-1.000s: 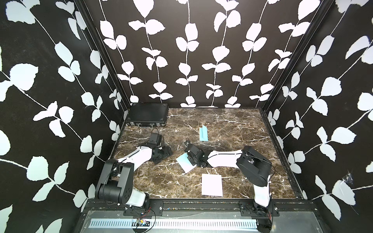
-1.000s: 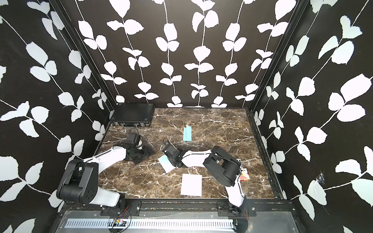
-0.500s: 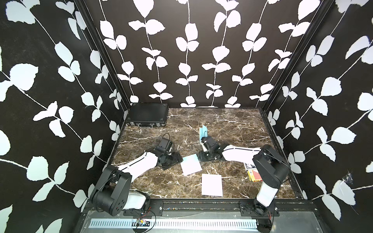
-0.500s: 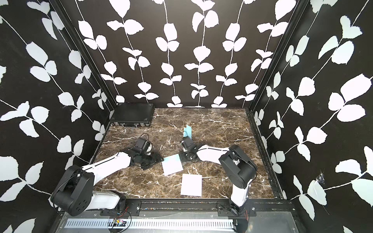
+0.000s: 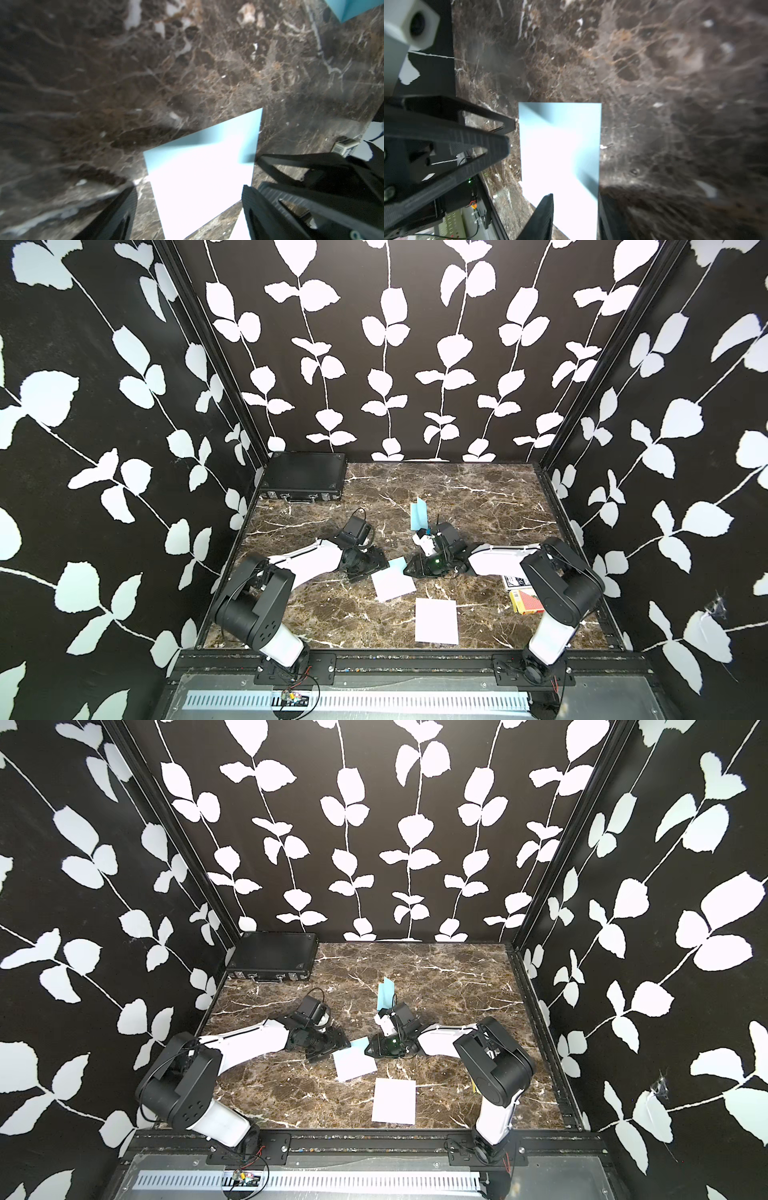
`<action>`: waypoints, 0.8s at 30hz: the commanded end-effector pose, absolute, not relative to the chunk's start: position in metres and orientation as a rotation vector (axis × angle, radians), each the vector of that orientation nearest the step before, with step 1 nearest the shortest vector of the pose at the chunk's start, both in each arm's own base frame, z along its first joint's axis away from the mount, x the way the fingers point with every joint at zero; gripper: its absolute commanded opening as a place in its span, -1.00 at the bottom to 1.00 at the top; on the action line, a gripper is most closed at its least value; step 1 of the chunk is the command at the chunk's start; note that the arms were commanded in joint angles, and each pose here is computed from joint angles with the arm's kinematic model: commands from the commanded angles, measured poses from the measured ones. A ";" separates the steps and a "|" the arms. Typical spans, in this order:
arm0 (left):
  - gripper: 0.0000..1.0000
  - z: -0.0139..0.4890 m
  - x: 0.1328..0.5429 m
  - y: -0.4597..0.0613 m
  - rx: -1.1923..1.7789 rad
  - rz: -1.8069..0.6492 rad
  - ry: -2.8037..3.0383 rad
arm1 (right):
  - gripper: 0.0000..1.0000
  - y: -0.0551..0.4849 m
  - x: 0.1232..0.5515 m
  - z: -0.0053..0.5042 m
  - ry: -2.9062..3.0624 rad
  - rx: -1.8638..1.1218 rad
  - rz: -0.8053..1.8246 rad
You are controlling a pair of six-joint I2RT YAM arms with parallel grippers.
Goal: Fold the square paper along the opposite sides
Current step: Pick up the paper from the center of the board.
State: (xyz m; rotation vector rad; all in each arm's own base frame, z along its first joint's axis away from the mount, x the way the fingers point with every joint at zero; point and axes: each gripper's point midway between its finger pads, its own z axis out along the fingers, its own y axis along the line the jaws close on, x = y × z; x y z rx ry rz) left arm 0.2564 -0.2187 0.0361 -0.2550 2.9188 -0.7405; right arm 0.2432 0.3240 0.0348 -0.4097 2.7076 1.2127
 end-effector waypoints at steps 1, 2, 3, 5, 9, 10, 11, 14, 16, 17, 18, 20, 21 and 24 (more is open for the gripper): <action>0.68 0.013 0.245 -0.214 -0.263 -0.683 2.995 | -0.23 0.320 0.221 0.008 2.811 -0.390 1.213; 0.69 0.011 0.245 -0.214 -0.266 -0.686 2.997 | -0.23 0.322 0.220 0.007 2.812 -0.395 1.216; 0.69 0.010 0.244 -0.215 -0.267 -0.688 3.001 | -0.23 0.324 0.220 0.006 2.808 -0.397 1.223; 0.69 0.007 0.244 -0.215 -0.279 -0.698 3.001 | -0.24 0.327 0.220 0.004 2.805 -0.399 1.232; 0.69 0.001 0.239 -0.212 -0.309 -0.701 3.005 | -0.24 0.330 0.220 0.002 2.799 -0.403 1.249; 0.69 -0.001 0.238 -0.211 -0.314 -0.695 3.008 | -0.24 0.332 0.220 0.002 2.797 -0.404 1.251; 0.69 -0.002 0.238 -0.211 -0.311 -0.687 3.008 | -0.24 0.331 0.220 0.001 2.800 -0.404 1.249; 0.64 -0.002 0.238 -0.207 -0.312 -0.665 3.005 | -0.25 0.332 0.221 0.000 2.797 -0.407 1.251; 0.45 -0.004 0.238 -0.206 -0.311 -0.650 3.005 | -0.25 0.332 0.221 0.001 2.793 -0.410 1.250; 0.37 -0.004 0.238 -0.206 -0.308 -0.650 3.005 | -0.25 0.332 0.221 0.002 2.791 -0.411 1.248; 0.25 -0.005 0.238 -0.206 -0.304 -0.648 3.008 | -0.25 0.332 0.221 0.002 2.790 -0.412 1.243; 0.04 -0.006 0.239 -0.207 -0.298 -0.656 3.009 | -0.25 0.331 0.222 0.003 2.788 -0.413 1.238; -0.06 -0.006 0.239 -0.208 -0.292 -0.659 3.008 | -0.25 0.332 0.223 0.004 2.787 -0.413 1.237; -0.19 -0.005 0.239 -0.209 -0.274 -0.670 3.004 | -0.25 0.332 0.224 0.007 2.781 -0.411 1.237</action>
